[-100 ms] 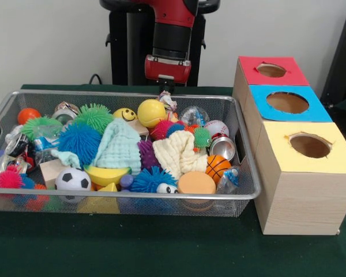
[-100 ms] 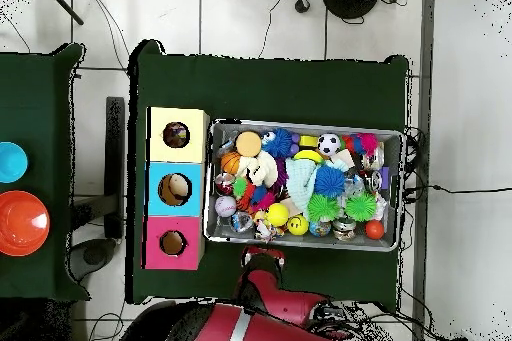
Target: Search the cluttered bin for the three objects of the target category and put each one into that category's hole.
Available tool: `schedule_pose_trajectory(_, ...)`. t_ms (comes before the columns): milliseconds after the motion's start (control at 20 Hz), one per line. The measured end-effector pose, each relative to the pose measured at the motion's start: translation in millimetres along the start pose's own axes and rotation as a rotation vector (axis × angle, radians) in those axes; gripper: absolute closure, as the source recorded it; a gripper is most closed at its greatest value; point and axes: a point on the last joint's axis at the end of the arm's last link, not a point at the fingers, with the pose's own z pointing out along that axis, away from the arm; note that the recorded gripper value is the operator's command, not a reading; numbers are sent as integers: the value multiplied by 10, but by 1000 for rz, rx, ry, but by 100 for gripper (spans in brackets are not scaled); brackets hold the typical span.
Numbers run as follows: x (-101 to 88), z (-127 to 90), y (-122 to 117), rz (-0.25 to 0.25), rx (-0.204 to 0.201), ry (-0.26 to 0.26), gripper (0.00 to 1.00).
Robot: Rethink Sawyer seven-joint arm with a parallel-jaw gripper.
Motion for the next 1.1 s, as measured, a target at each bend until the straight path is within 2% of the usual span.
schedule_pose_trajectory(800, -2, -36, -40, -18, -3, -3, 0)
schedule_pose_trajectory(1100, -34, -76, -55, -19, -5, 28, 0)
